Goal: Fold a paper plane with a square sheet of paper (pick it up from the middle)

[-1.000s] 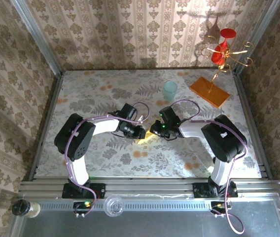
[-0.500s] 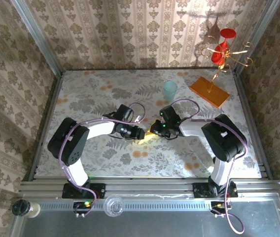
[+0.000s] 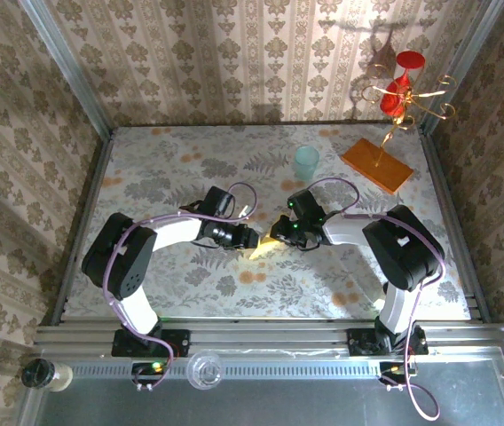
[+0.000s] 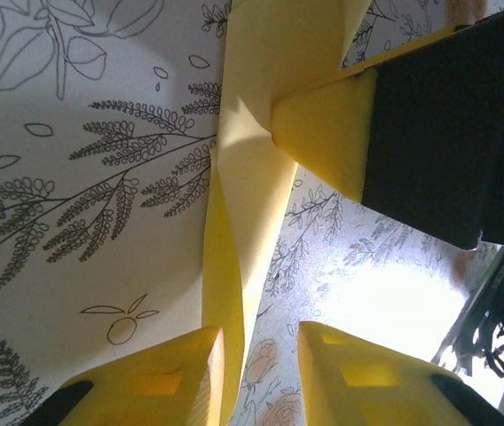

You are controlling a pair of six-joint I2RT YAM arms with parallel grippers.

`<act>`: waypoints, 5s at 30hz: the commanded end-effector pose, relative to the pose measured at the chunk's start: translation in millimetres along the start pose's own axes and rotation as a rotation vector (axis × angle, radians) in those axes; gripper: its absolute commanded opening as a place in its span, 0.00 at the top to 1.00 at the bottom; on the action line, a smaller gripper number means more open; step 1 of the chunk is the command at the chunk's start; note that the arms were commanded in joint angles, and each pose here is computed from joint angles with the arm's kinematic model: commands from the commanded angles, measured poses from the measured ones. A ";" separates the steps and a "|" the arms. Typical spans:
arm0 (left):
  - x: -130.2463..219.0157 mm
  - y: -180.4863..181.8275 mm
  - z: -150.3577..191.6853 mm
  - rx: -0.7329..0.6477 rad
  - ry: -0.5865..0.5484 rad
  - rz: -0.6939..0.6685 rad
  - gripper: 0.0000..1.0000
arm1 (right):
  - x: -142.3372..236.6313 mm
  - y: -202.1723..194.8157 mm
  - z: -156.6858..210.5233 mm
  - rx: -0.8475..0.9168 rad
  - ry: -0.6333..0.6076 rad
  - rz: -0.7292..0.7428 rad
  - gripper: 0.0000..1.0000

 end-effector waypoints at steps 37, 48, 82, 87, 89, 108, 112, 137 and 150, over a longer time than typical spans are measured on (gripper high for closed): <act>-19.8 17.2 45.2 0.013 0.168 -0.035 0.84 | -7.6 -13.7 0.4 -0.020 0.030 0.057 0.83; -15.5 21.8 51.5 0.001 0.194 -0.078 0.84 | -8.4 -21.7 -0.3 -0.036 0.030 0.092 0.83; -24.9 -25.0 -12.8 -0.023 -0.011 -0.020 0.81 | -9.8 -28.6 -0.1 -0.084 0.034 0.117 0.84; -27.0 -17.6 -10.6 -0.018 -0.004 -0.050 0.82 | -9.4 -28.9 0.2 -0.086 0.034 0.117 0.84; -28.1 -13.6 -8.0 -0.015 0.006 -0.065 0.83 | -9.4 -29.5 0.3 -0.086 0.034 0.120 0.84; -33.7 9.8 7.3 0.015 0.060 -0.126 0.86 | -10.1 -31.5 0.3 -0.089 0.034 0.125 0.84; -33.6 15.9 12.2 0.027 0.076 -0.141 0.86 | -10.1 -33.6 0.0 -0.091 0.034 0.133 0.84; -15.0 24.2 47.6 0.004 0.211 -0.143 0.91 | -12.3 -53.6 0.5 -0.094 0.045 0.237 0.85; 1.4 29.9 77.6 -0.018 0.294 -0.180 0.94 | -12.5 -53.7 0.8 -0.091 0.050 0.241 0.85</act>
Point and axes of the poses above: each hand's point on the last joint's axis, 136 mm out from that joint toward the fingers, its own x axis back along the fingers, its own y axis along the line the jaws close on, z = x × y, the point moved 1 cm from there along x, back along the fingers, and after that the axes turned 11 degrees about -x, right-handed, at the moved point
